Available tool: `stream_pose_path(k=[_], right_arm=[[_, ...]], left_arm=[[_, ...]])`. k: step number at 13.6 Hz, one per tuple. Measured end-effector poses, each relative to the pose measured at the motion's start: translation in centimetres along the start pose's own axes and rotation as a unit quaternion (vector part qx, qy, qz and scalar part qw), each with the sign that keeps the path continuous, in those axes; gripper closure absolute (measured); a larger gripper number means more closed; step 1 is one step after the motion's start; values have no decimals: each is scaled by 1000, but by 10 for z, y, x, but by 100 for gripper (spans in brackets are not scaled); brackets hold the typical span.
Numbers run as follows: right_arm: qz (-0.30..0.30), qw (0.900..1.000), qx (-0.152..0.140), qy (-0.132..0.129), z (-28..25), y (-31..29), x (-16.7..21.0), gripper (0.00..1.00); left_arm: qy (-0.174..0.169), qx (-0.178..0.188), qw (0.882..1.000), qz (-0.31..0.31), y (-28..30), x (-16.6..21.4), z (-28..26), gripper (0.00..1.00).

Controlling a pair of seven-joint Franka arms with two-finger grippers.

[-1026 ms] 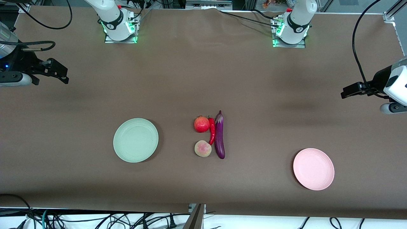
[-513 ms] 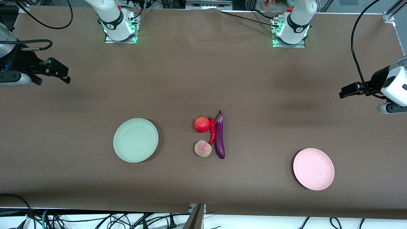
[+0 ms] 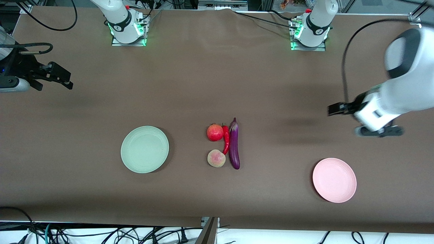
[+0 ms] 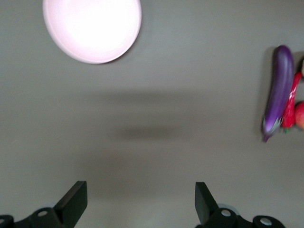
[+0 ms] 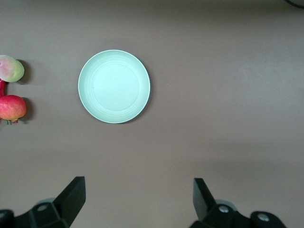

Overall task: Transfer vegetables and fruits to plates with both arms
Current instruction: 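Reach the left gripper down to the purple eggplant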

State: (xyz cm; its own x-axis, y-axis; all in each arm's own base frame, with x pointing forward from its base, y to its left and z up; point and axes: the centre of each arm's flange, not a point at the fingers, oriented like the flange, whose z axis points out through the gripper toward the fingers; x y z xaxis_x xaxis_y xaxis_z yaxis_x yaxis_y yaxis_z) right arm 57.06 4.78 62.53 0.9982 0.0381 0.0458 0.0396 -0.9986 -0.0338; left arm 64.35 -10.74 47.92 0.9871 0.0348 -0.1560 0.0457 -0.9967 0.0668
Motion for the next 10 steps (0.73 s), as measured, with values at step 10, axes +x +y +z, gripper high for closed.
stream_pose_path(k=[10], right_arm=[[1, 1000, 0, 1, 0, 2, 0, 0]], left_arm=[[98, -76, 990, -72, 175, 59, 204, 0]])
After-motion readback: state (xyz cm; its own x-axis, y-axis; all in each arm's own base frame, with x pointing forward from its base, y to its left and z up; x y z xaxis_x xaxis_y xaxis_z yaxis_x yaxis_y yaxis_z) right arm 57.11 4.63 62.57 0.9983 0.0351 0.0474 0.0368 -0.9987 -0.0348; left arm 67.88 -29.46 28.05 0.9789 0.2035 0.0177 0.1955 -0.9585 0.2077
